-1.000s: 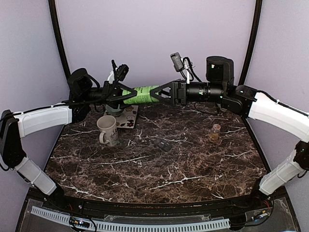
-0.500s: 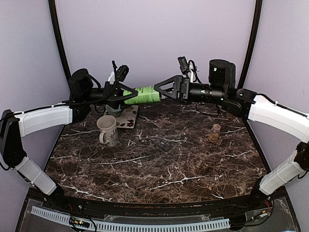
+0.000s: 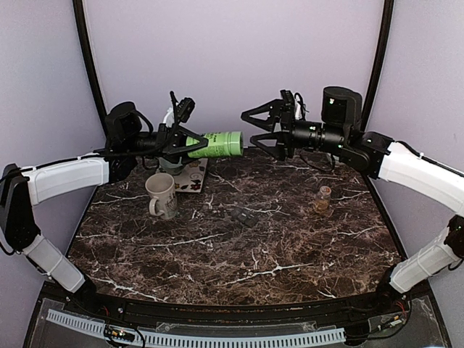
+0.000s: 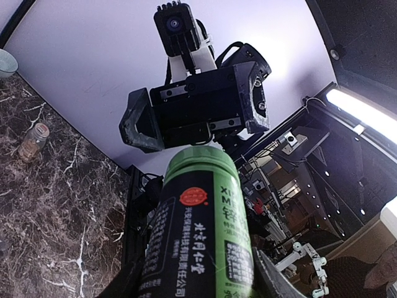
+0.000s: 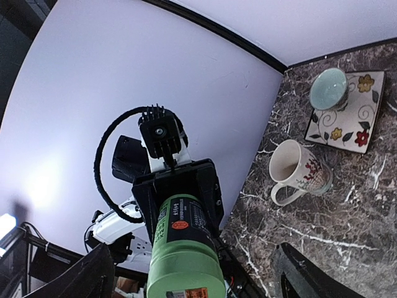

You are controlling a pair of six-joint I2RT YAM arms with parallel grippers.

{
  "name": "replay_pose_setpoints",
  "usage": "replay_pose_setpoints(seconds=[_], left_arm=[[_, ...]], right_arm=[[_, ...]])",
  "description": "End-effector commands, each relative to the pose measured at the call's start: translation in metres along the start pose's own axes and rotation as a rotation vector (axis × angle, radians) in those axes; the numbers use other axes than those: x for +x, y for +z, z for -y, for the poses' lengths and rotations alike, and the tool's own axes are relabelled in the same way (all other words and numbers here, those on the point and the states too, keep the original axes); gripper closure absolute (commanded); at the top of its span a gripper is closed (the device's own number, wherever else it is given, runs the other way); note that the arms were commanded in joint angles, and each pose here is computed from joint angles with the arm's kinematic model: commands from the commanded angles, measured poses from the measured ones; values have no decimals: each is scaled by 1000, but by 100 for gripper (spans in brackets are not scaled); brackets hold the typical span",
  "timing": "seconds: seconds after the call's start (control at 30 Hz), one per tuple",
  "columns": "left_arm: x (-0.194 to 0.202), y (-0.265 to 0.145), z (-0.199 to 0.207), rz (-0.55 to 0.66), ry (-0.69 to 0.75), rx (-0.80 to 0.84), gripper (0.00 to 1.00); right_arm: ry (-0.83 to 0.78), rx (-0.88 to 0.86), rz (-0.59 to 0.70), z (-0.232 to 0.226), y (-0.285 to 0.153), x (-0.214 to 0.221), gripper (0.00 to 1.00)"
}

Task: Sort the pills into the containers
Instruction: Unscrew the lid of the pill bottle.

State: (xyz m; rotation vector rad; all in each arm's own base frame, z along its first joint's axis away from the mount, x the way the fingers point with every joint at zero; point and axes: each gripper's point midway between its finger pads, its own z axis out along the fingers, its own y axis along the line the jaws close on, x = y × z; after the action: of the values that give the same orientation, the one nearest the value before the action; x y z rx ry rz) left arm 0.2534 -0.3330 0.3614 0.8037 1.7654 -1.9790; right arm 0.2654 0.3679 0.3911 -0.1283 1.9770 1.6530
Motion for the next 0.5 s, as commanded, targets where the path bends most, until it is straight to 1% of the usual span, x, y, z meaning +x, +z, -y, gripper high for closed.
replay_pose_setpoints(seconds=[0.0, 0.3, 0.47], left_arm=[[-11, 1, 13, 2, 97, 16, 100], [-15, 3, 8, -4, 103, 8, 100], [-16, 4, 6, -5, 108, -3, 100]], right_arm=[[98, -18, -9, -5, -7, 2, 10], [141, -34, -64, -7, -3, 17, 6], [140, -49, -87, -15, 0, 21, 6]])
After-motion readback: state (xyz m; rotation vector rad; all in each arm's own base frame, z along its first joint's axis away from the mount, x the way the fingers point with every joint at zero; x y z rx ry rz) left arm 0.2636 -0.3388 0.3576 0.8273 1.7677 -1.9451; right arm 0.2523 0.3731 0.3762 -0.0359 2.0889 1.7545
